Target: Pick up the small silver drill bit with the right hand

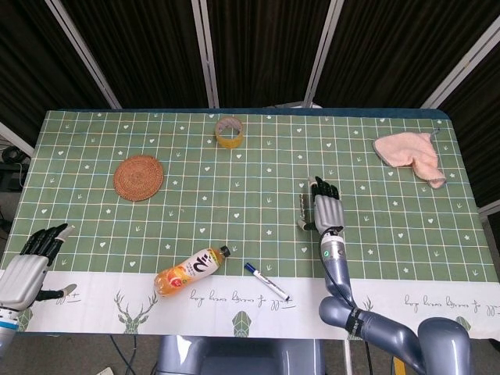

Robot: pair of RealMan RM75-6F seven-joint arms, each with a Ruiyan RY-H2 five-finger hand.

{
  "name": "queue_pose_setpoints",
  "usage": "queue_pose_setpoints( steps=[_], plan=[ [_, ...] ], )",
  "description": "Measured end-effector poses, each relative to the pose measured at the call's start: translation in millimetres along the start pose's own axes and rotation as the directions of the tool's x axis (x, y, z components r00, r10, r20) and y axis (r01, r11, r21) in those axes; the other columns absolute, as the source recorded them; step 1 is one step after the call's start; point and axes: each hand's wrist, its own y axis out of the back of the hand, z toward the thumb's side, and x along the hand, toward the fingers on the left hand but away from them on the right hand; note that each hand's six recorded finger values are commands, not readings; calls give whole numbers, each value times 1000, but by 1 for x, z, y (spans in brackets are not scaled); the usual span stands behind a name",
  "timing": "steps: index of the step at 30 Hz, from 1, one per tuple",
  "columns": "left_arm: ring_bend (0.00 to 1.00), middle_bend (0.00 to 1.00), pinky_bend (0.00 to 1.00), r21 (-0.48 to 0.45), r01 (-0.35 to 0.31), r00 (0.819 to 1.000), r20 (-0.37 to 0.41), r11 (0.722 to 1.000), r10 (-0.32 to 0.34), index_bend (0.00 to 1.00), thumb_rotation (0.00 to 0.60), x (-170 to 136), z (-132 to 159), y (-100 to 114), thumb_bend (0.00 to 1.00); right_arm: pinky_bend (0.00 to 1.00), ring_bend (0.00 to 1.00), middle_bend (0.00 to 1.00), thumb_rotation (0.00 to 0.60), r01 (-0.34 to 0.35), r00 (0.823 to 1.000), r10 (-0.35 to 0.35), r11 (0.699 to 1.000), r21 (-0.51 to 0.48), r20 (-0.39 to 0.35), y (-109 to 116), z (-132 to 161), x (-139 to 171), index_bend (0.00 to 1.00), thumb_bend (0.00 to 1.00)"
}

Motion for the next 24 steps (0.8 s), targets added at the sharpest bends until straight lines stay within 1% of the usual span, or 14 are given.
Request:
queue_pose_setpoints(
  steps=[16, 24],
  plan=[
    [0, 0, 0, -6, 7, 1000, -3, 1000, -7, 0, 600, 0, 0, -1, 79, 0, 0, 0, 600, 19, 999, -20, 1000, 18, 45, 0, -15, -13, 0, 101],
    [0, 0, 0, -12, 11, 1000, -5, 1000, -12, 0, 600, 0, 0, -2, 78, 0, 0, 0, 600, 40, 997, -42, 999, 28, 59, 6, -21, -17, 0, 102]
  ],
)
